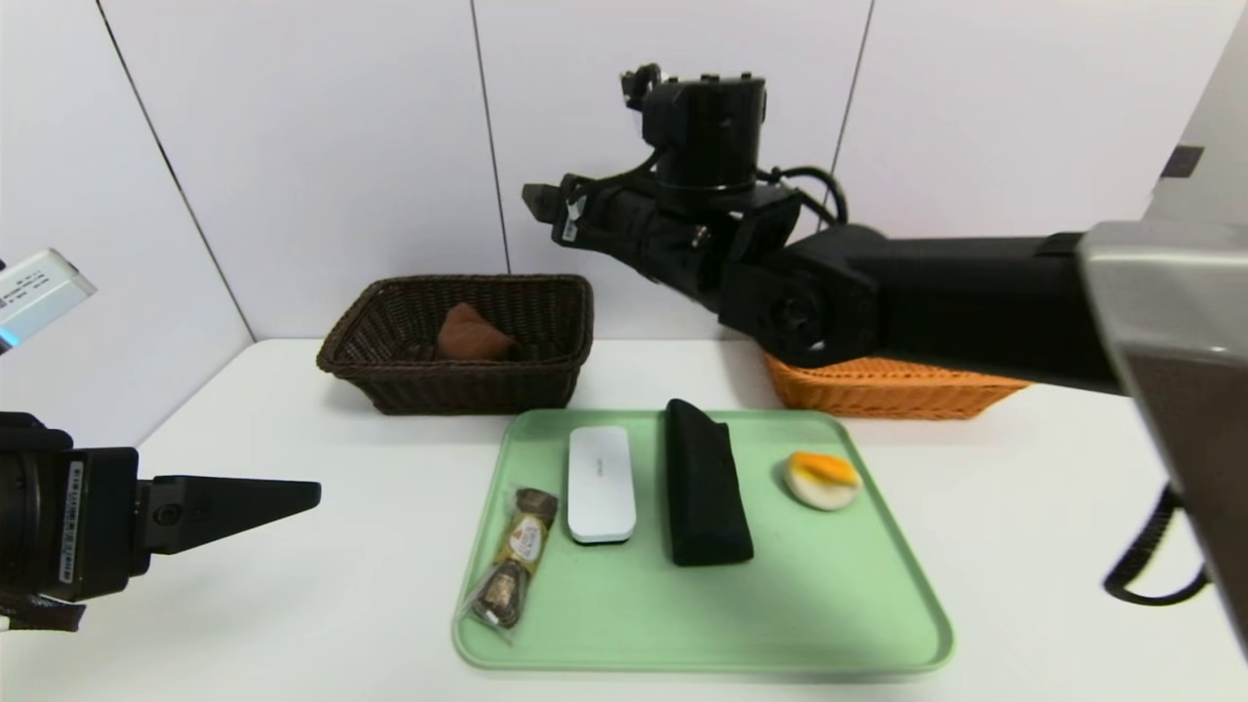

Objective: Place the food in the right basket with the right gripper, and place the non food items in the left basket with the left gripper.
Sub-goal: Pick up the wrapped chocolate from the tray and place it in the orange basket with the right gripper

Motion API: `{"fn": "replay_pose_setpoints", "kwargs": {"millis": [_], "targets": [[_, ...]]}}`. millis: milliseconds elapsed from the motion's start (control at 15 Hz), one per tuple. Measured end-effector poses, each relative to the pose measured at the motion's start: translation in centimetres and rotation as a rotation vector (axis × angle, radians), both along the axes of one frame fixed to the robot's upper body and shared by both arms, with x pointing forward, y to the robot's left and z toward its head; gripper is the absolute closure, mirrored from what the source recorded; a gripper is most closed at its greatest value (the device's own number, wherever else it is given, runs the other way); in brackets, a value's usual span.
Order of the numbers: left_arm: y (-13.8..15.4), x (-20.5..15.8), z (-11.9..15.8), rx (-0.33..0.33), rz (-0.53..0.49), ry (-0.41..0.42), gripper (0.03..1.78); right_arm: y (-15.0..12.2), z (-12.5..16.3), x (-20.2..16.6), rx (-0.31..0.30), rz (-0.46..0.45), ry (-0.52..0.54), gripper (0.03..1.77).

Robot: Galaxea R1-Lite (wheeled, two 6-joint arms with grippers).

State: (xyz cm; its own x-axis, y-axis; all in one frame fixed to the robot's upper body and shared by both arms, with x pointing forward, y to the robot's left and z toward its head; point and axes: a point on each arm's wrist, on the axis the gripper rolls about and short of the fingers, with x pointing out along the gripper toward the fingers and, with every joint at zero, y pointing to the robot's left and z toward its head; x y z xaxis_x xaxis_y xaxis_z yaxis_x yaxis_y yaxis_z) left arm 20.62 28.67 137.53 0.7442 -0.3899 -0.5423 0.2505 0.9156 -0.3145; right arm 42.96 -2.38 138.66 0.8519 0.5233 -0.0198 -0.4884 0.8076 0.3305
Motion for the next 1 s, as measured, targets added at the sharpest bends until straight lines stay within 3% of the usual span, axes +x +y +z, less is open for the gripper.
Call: {"fn": "replay_pose_setpoints", "kwargs": {"millis": [200,400,600,733,1000], "targets": [[0.0,-0.1,-0.2,-0.003,-0.002,0.007,0.12,-0.9,1.9,-5.8,-0.005,0.069,0.332,0.13],[0.0,-0.5,-0.3,-0.011,-0.007,0.008,0.12,-0.9,1.3,-11.0,-0.022,0.072,0.661,0.11],[0.3,-1.3,-0.9,-0.011,-0.009,0.010,0.12,-0.1,0.4,-13.3,0.050,0.078,0.893,0.11],[0.6,-1.9,-1.4,-0.010,-0.009,0.014,0.12,0.9,-0.3,-13.9,0.094,0.091,0.973,0.11],[0.9,-2.8,-1.6,-0.016,-0.009,0.000,0.12,2.8,-1.7,-13.2,0.143,0.121,1.007,0.11]]}}
